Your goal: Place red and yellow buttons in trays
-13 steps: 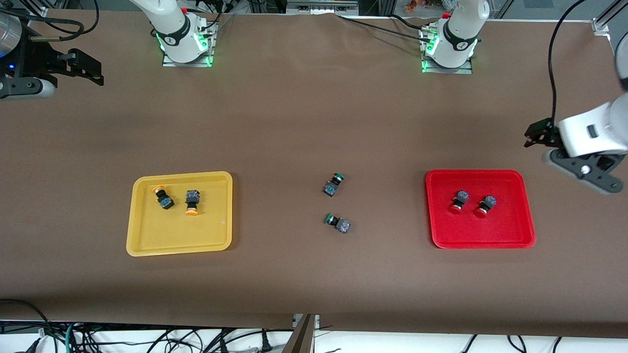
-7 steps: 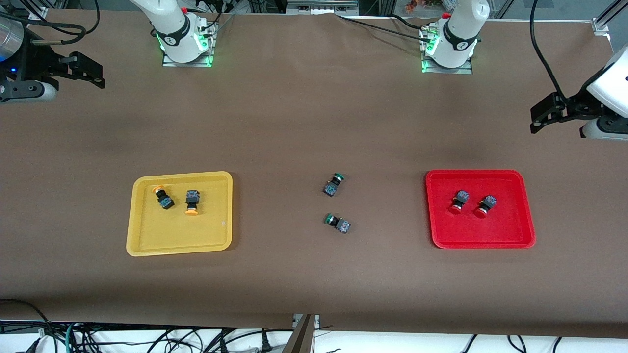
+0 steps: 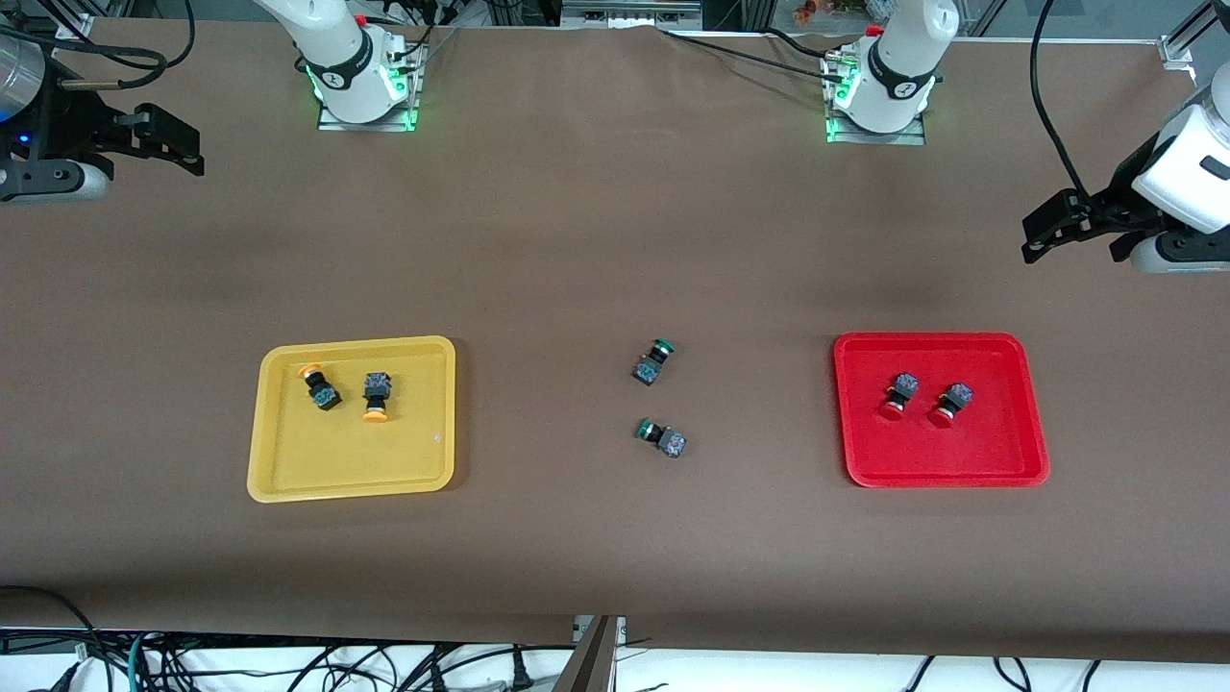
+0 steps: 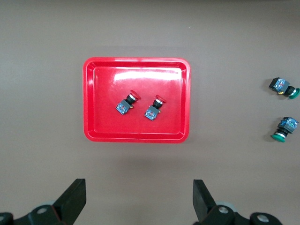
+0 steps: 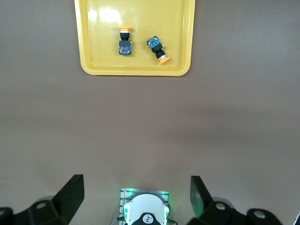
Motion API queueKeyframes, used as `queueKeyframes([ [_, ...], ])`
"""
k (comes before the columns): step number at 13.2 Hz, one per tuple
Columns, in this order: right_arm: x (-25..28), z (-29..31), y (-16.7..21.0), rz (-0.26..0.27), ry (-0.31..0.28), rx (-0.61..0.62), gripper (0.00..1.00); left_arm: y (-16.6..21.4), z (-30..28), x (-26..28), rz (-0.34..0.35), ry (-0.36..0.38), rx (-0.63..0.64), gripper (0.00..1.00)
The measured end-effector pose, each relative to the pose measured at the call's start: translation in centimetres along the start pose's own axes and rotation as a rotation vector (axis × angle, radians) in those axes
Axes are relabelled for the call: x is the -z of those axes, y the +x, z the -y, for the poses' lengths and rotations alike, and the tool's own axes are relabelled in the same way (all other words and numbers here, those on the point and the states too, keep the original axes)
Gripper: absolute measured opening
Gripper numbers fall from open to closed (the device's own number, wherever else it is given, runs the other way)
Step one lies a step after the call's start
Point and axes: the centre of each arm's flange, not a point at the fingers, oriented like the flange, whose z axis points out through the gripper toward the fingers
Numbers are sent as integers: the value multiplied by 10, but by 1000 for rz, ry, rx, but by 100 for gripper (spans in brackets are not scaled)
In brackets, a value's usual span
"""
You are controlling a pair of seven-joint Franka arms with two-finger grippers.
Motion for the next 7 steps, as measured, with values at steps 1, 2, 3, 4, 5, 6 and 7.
queueKeyframes([
  [1,-1,0,1,2,0,0,100,0,0,0,2,0,0,100],
  [2,-2,0,2,4,0,0,100,0,0,-1,4,0,-1,100],
  [3,-2,0,2,4,0,1,100,0,0,-1,5,1,-2,100],
  [4,-2,1,2,4,0,2,100,0,0,-1,5,1,-2,100],
  [5,-2,2,2,4,-1,3,100,0,0,-1,5,1,-1,100],
  [6,-2,2,2,3,-1,3,100,0,1,-1,6,1,-1,100],
  [7,-2,2,2,3,-1,3,100,1,1,-2,7,1,-1,100],
])
